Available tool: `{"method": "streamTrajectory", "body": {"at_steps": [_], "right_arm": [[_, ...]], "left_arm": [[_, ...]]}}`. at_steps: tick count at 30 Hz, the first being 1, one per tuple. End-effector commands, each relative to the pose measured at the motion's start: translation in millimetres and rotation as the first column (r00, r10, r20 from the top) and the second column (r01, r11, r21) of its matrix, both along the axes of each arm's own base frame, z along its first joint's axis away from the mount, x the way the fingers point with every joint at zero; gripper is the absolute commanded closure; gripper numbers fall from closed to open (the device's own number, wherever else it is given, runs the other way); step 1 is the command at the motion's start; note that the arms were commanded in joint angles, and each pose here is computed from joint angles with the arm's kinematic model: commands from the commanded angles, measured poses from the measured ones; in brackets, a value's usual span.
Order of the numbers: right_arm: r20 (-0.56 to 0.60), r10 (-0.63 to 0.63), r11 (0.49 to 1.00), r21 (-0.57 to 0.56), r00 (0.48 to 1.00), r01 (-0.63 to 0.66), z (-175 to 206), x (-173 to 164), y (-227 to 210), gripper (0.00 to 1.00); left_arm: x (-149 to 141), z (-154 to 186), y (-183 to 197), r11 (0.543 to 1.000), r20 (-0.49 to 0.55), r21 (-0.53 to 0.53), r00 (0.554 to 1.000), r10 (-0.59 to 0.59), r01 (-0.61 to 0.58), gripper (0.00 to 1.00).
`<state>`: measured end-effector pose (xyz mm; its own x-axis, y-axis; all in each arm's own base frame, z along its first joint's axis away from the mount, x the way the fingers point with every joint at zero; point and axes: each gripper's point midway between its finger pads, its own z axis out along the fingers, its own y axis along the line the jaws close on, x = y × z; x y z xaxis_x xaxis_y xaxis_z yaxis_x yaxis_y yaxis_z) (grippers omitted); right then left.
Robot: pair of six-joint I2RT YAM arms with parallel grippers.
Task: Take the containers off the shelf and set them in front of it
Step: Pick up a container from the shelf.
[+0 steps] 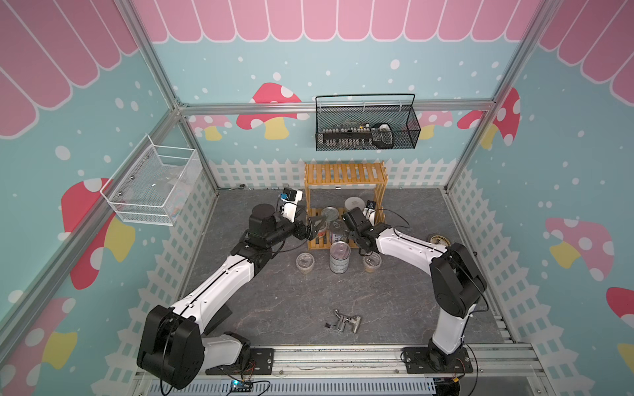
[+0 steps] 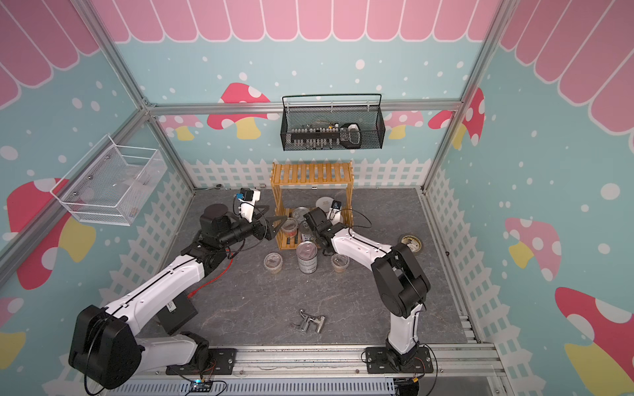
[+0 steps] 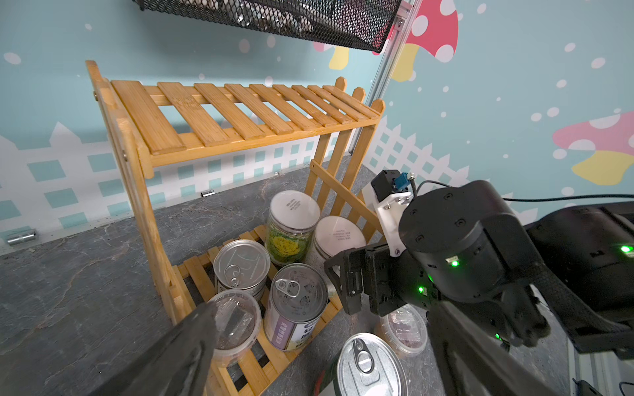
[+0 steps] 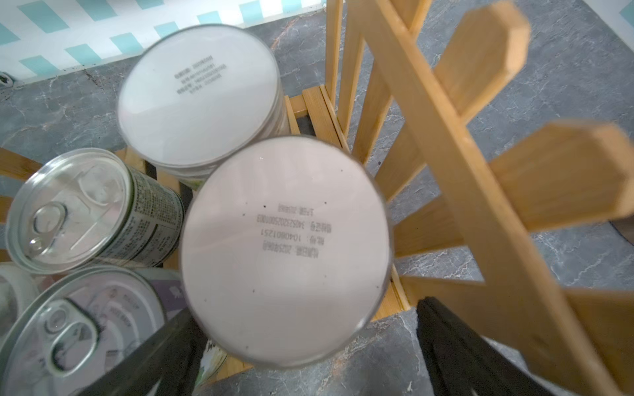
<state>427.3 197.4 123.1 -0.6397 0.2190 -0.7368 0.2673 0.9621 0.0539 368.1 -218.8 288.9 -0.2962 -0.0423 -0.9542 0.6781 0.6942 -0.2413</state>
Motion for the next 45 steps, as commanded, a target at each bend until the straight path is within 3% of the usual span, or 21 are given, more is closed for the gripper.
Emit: {"method": "streamTrajectory", "body": {"at_steps": [1,22,28,32,45], "right_arm": [[0.005,-0.036,0.999,-0.016,0.999,0.036,0.3,9.9,-4.7,0.01],[0.006,-0.032,0.999,0.001,0.999,0.032,-7.3,42.0,-7.4,0.04],[0.025,-0.004,1.0,0.021,1.0,0.003,-2.2,36.9,-6.7,0.25],[0.021,0.01,1.0,0.009,1.0,-0.011,-2.0,32.0,-9.1,0.26],[0.13,0.215,0.976,-0.004,0.968,-0.216,52.3,1.3,4.7,0.26]], "left_arm": [[-3.2,1.0,1.2,1.0,0.009,0.003,1.0,-0.013,0.013,0.01],[-2.4,-0.6,2.7,1.0,0.01,0.007,1.0,-0.012,0.012,0.01],[-1.3,-0.3,3.6,1.0,0.009,0.006,1.0,-0.011,0.011,0.01],[-1.0,-0.3,3.7,1.0,0.008,0.005,1.0,-0.012,0.012,0.01],[-0.7,-1.0,3.3,1.0,0.003,0.002,1.0,-0.019,0.019,0.01]]}}
